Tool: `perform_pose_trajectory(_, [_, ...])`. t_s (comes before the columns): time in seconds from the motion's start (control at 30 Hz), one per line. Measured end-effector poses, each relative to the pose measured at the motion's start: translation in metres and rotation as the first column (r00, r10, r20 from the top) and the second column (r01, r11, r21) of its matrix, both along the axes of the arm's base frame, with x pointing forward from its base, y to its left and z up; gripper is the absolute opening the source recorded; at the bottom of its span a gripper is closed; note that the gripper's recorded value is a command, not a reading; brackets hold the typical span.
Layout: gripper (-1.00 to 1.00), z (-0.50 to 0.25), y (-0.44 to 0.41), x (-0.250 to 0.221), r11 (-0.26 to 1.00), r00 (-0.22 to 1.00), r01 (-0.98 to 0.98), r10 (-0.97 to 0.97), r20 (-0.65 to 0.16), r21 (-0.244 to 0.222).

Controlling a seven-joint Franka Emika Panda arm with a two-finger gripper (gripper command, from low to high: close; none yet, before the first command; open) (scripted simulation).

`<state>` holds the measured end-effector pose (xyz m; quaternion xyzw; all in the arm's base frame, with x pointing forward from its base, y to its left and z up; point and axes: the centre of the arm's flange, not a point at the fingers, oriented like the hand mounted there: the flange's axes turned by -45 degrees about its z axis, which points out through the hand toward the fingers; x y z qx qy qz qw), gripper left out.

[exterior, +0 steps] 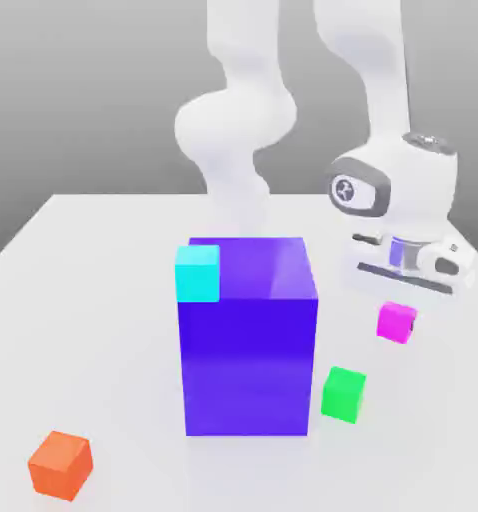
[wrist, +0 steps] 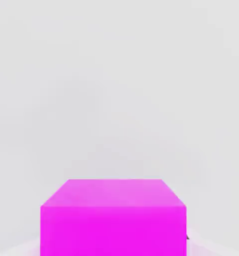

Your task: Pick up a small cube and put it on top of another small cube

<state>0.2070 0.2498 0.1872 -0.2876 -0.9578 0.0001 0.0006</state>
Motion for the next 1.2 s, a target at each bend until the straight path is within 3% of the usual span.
perform_pose_trajectory(0.27, [-1.00,0.024,-0.030,0.049,0.896,0.896,0.444,-0.444,-0.003,-0.001])
perform_pose_trajectory(0.53, [-1.00,0.048,-0.079,0.101,0.546,0.546,0.838,-0.838,-0.001,-0.002])
perform_pose_trajectory(0.63, [-1.00,0.051,-0.096,0.115,0.400,0.400,0.916,-0.916,0.000,-0.002])
perform_pose_trajectory(0.83, [-1.00,0.003,-0.099,0.119,0.371,0.371,0.929,-0.929,-0.001,-0.001])
perform_pose_trajectory(0.87, [1.00,-0.005,-0.099,0.118,0.371,0.371,0.929,-0.929,0.000,-0.002])
perform_pose_trajectory(1.2, [1.00,0.016,-0.099,0.120,0.369,0.369,0.929,-0.929,-0.002,0.000])
